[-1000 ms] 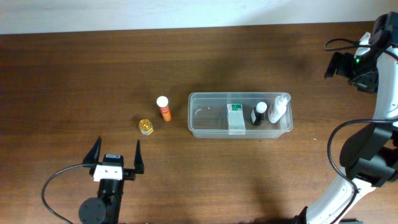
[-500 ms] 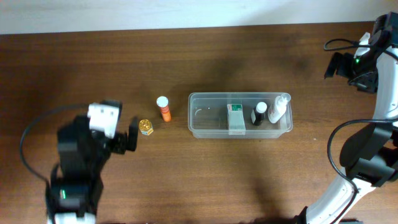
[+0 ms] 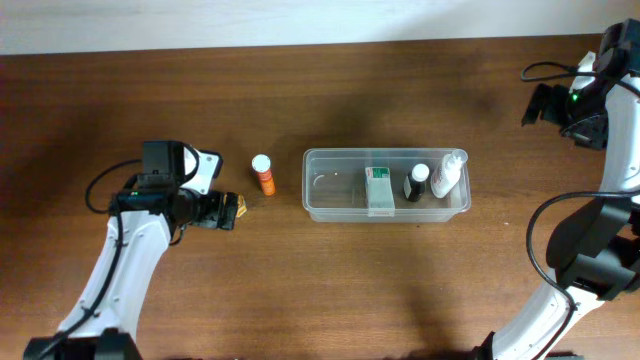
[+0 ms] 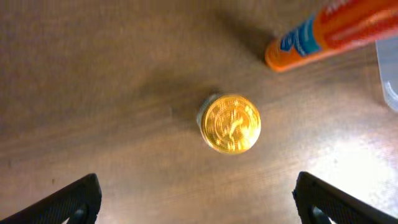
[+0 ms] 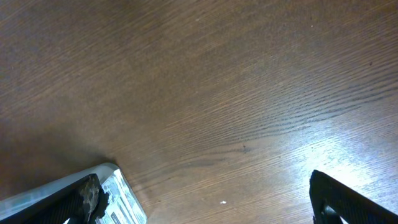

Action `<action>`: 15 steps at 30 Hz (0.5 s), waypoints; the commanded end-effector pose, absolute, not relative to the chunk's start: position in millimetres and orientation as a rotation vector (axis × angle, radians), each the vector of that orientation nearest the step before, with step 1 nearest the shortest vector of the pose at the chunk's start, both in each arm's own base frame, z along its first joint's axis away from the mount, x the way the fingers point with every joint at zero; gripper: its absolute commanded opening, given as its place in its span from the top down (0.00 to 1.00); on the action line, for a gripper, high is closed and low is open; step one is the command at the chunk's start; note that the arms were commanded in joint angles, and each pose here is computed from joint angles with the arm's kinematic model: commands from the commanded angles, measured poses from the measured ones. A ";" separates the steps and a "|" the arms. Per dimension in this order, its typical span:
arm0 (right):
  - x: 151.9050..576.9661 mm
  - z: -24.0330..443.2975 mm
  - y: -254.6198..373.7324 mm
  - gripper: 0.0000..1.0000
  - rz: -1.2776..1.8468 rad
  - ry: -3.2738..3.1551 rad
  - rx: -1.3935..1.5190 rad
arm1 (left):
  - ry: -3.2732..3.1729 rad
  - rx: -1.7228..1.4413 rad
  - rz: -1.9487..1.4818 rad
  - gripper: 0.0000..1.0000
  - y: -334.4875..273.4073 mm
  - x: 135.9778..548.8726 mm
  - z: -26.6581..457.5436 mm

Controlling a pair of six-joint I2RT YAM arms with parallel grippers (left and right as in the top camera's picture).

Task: Pack container
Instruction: 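Move the left gripper down around the gold-lidded jar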

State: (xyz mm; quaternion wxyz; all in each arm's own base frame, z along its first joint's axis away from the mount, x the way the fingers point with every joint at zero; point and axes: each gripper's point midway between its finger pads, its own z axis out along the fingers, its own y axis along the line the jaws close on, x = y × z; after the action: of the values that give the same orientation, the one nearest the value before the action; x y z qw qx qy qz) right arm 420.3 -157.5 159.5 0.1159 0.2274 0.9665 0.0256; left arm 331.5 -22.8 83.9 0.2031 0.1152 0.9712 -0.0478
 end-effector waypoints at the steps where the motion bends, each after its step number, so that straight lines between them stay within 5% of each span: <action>1: 419.7 159.9 -156.0 0.02 0.070 2.830 0.676 | 2.693 0.305 -0.141 0.01 -22.3 347.6 80.1; 15: 419.7 159.9 -156.1 0.02 0.070 2.830 0.676 | 2.685 0.314 -0.213 0.01 -32.3 354.4 71.7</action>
State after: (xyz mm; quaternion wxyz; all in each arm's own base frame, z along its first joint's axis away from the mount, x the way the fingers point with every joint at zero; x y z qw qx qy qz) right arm 420.4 -157.6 159.5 0.1161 0.2272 0.9666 0.0255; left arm 351.7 -25.8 69.9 0.2159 0.1161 0.9679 -0.0553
